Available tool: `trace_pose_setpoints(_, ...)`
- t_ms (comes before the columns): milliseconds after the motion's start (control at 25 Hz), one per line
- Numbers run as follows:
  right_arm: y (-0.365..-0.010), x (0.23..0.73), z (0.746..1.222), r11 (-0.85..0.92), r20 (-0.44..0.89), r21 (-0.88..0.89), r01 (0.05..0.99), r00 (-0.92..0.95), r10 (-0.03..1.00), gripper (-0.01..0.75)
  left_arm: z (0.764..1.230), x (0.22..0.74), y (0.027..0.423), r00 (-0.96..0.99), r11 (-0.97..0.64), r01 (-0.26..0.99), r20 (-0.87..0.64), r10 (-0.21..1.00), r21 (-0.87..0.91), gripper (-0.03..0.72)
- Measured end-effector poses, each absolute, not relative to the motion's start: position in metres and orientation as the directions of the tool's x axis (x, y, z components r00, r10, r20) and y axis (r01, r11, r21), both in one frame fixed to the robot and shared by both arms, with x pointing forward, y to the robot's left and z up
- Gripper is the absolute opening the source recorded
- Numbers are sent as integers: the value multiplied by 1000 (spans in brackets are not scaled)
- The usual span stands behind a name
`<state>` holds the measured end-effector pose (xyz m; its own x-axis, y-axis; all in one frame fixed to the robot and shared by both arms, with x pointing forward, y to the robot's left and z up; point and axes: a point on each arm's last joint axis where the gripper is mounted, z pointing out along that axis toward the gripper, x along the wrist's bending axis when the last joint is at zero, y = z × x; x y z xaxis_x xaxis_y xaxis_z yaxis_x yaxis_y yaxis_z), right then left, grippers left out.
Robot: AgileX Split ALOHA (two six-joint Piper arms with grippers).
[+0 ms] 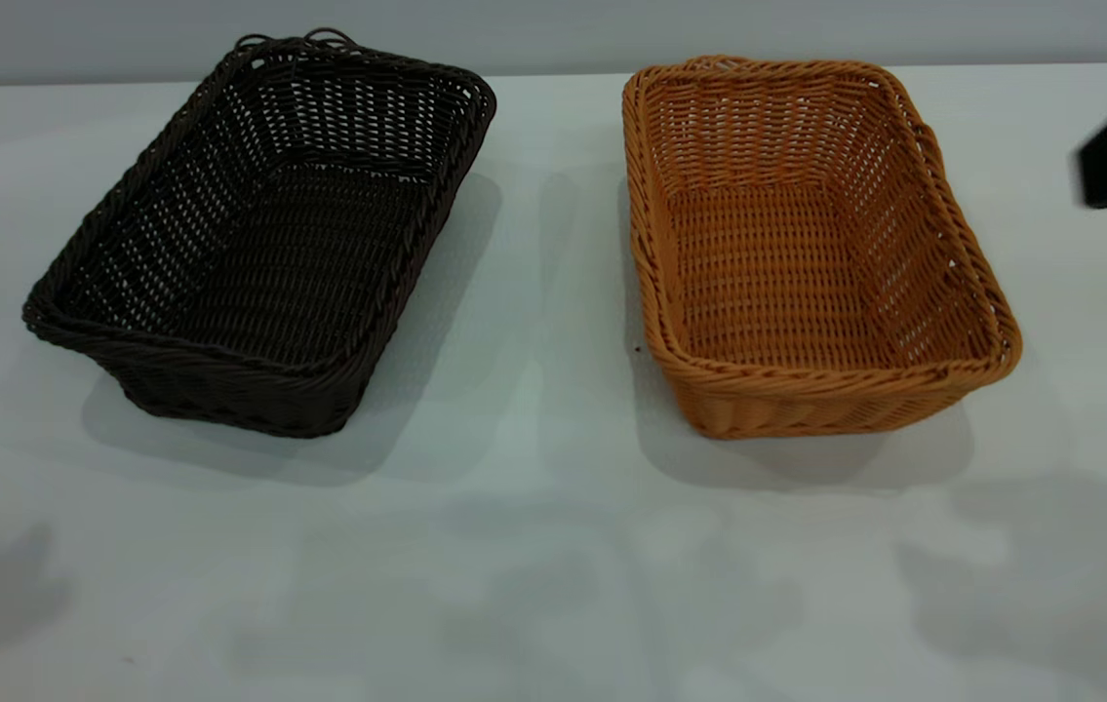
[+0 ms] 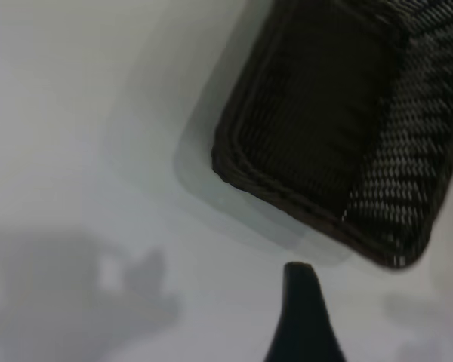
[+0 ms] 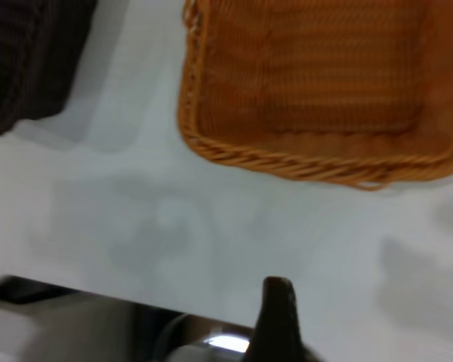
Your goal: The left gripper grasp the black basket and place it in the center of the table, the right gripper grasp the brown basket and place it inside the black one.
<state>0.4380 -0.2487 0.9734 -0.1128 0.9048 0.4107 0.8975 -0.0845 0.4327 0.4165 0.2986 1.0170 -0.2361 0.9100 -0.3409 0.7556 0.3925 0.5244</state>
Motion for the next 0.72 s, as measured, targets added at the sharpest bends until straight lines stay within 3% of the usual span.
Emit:
trace_pose_setpoints(280, -238, 462, 960, -323, 603, 295, 899, 87, 793, 544, 970, 455, 304, -539, 677, 665, -426, 727, 315, 473)
trace_pose_setpoints(480, -234, 476, 944, -526, 705, 123, 842, 298, 643, 544, 941, 473, 308, -702, 830, 519, -451, 551, 206, 473)
trace_pose_setpoints(720, -229, 488, 914, -646, 728, -108, 756, 502, 467, 544, 916, 478, 308, -776, 867, 483, -399, 488, 122, 473)
